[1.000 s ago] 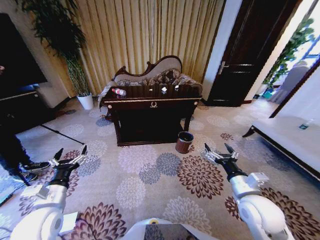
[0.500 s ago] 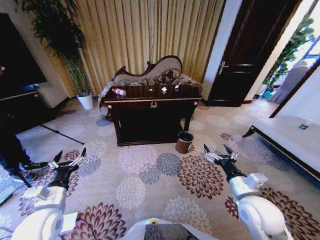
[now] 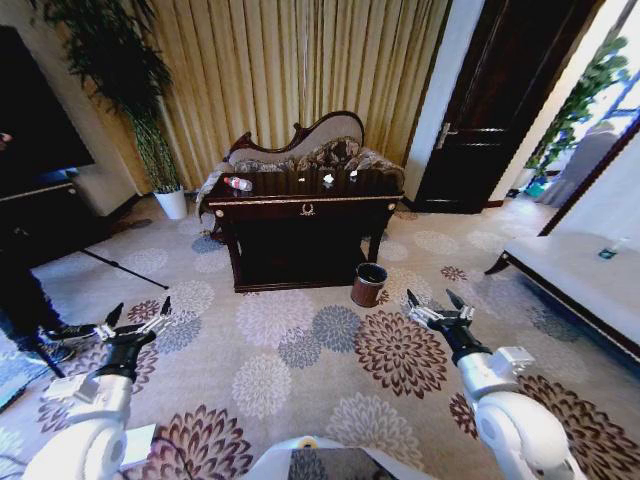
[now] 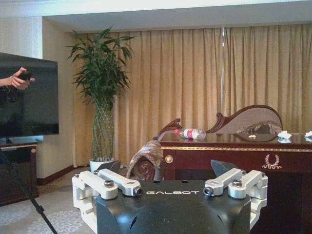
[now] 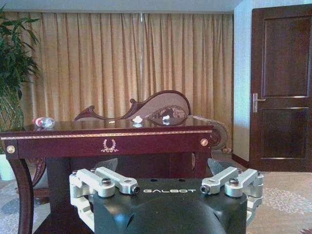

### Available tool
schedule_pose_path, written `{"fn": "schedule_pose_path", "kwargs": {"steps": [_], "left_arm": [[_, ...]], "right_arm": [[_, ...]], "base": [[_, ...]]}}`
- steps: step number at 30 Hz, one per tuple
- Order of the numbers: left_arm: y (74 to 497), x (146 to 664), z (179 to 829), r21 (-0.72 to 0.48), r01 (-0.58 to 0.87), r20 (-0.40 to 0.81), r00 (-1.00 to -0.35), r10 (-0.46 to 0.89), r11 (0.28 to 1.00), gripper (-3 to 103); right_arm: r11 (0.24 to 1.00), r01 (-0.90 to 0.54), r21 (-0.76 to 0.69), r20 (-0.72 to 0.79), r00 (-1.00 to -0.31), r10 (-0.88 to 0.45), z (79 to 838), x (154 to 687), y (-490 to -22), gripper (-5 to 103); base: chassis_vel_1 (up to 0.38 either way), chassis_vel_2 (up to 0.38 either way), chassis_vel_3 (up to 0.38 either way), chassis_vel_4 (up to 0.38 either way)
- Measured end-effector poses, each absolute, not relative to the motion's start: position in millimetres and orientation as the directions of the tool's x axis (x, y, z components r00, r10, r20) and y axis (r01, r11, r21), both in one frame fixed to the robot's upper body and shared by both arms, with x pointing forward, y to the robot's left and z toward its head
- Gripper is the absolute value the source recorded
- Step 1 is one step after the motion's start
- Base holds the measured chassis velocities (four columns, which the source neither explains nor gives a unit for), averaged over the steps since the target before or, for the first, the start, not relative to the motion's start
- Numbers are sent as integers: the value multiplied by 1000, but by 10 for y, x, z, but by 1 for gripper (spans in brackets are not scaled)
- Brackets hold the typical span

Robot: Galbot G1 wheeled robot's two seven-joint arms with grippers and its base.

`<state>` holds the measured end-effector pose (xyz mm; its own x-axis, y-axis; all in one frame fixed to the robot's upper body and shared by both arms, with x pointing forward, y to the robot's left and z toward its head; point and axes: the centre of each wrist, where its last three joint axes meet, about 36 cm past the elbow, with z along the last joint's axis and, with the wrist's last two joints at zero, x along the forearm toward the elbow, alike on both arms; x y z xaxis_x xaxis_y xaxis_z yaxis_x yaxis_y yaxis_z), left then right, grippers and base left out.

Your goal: Move to the front of the table and place the trash on the table into the trash bin.

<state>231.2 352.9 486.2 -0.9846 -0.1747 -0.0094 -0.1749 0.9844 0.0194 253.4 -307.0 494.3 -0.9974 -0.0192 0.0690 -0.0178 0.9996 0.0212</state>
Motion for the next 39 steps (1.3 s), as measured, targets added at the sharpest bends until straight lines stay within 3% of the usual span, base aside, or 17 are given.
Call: {"fn": "schedule_pose_path", "kwargs": {"steps": [39], "left_arm": [[3578, 2265, 4746, 24, -182, -7, -983, -182, 983, 100]], "right_arm": [[1000, -19, 19, 79, -997, -21, 4886, 2528, -3059, 100]], "base": [[-86, 92, 95, -91]]}}
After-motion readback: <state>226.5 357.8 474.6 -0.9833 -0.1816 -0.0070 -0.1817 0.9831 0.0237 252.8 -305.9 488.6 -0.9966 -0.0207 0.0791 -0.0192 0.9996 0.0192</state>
